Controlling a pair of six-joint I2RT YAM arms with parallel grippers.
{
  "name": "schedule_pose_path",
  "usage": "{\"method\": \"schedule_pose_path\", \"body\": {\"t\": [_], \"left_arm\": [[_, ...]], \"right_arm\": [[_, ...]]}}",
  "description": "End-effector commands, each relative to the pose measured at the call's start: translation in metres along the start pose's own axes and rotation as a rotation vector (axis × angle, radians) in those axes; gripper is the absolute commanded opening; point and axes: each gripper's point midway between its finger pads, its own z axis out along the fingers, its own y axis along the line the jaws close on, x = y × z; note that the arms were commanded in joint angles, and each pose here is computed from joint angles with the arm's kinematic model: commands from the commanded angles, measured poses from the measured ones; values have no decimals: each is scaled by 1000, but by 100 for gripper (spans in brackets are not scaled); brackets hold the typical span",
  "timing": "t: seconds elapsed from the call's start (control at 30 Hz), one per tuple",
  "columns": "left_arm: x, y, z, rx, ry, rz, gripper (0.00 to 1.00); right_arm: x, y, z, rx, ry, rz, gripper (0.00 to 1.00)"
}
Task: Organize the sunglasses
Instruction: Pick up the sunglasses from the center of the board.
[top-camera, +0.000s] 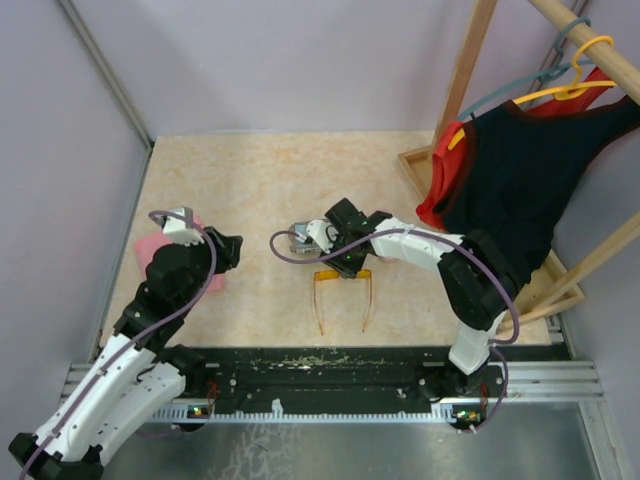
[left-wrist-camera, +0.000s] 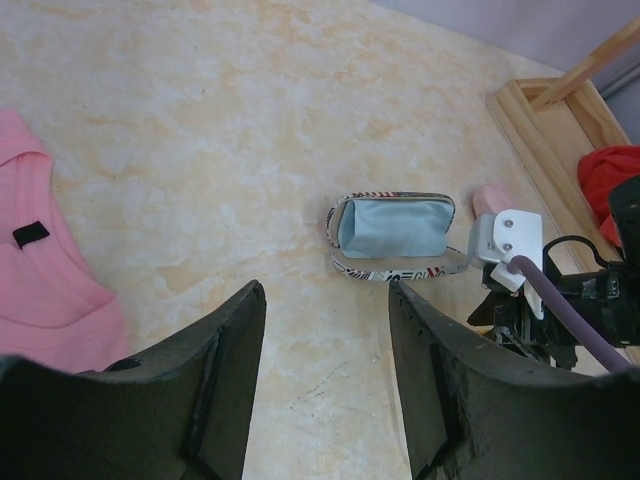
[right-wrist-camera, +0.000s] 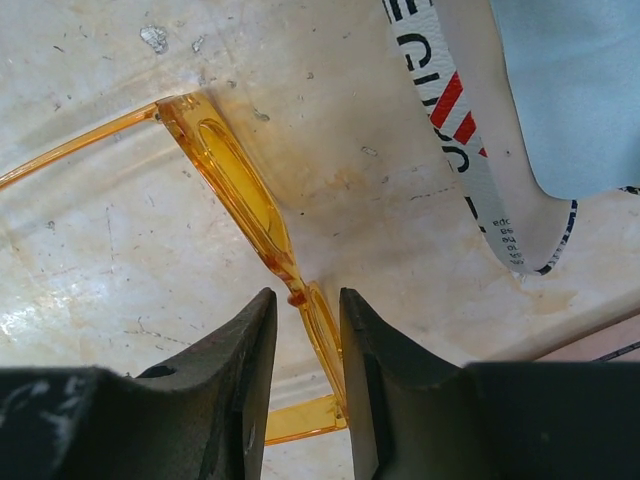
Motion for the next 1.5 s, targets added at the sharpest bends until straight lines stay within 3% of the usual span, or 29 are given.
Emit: {"method": "schedule_pose_path", "body": {"t": [0.0, 0.37, 1.0, 1.27, 1.47], "left_arm": [[-3, 4, 1, -21, -8, 6, 58], [-1, 3, 5, -20, -1, 8, 58], [2, 3, 7, -21, 7, 13, 59], [4, 1, 8, -12, 12, 13, 59], [6, 0, 9, -4, 19, 5, 59]], "right_arm": [[-23, -11, -4, 8, -60, -17, 31], [-29, -12, 0, -8, -68, -24, 31], [-36, -10, -14, -6, -108, -10, 11], [-32, -5, -31, 17, -122, 77, 0], [-19, 3, -52, 61, -155, 184, 0]]}}
